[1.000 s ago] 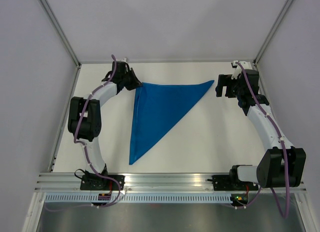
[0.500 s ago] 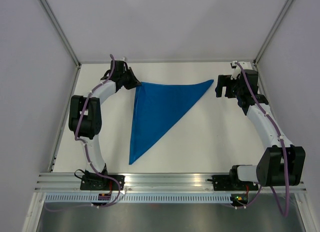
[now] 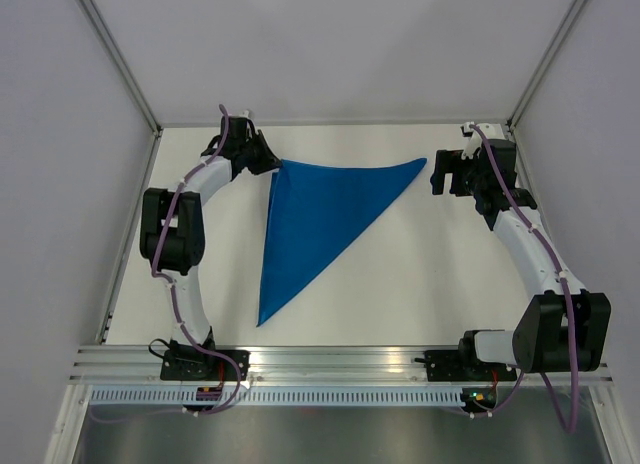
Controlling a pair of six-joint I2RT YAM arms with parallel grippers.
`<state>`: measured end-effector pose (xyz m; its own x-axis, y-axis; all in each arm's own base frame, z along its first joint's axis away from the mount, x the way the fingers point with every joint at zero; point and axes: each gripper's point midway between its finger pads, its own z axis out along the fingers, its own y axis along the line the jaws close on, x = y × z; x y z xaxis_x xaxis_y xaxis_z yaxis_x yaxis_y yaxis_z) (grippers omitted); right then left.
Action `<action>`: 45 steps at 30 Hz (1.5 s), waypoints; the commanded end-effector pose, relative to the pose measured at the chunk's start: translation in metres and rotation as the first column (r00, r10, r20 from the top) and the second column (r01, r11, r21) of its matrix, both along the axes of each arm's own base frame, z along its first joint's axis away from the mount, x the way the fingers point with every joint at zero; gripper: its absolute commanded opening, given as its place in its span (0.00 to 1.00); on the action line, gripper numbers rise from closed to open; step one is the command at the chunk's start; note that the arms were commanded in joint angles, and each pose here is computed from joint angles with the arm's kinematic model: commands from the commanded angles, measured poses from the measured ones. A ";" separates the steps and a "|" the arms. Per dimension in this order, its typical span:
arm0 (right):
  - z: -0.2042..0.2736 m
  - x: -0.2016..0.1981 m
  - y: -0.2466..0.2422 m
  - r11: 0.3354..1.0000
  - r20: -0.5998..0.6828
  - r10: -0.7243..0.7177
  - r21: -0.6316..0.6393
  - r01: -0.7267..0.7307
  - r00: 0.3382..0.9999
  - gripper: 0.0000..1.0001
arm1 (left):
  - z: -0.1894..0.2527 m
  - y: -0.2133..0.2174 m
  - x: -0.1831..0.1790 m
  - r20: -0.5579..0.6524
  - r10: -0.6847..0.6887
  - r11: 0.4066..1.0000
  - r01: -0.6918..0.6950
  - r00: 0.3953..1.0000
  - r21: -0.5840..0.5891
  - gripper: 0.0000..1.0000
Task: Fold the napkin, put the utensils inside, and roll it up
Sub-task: Fold the napkin, then grab a utensil with the left arm
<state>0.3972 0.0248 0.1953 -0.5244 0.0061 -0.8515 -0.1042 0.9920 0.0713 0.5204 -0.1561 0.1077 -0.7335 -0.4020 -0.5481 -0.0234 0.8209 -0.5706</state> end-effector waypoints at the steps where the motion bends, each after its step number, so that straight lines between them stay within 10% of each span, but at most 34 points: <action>1: 0.010 0.004 -0.002 1.000 0.016 -0.004 -0.002 0.004 1.000 0.98 | 0.006 0.000 0.005 0.010 -0.038 0.999 0.038 0.999 -0.005 0.02; 14: 0.010 0.004 -0.001 1.000 0.014 -0.003 -0.002 0.003 1.000 0.98 | -0.005 0.002 0.006 -0.012 -0.034 0.999 0.034 0.999 0.009 0.03; 23: 0.013 0.003 0.002 1.000 0.020 0.008 0.010 -0.008 1.000 0.98 | 0.010 0.021 0.015 0.037 0.016 0.998 -0.018 0.999 0.063 0.67; 26: 0.013 0.002 0.002 1.000 0.020 0.012 0.012 -0.012 1.000 0.98 | 0.025 0.044 0.020 0.082 0.069 0.988 -0.080 0.994 0.130 0.71; 34: 0.018 -0.001 0.013 0.997 0.028 0.055 0.053 -0.056 0.998 0.98 | 0.029 0.167 0.007 0.132 0.373 0.815 -0.393 0.918 0.425 0.78; 45: 0.030 -0.007 0.017 0.995 0.055 0.071 0.066 -0.074 0.996 0.98 | -0.018 0.237 -0.005 0.023 0.449 0.701 -0.367 0.893 0.612 0.81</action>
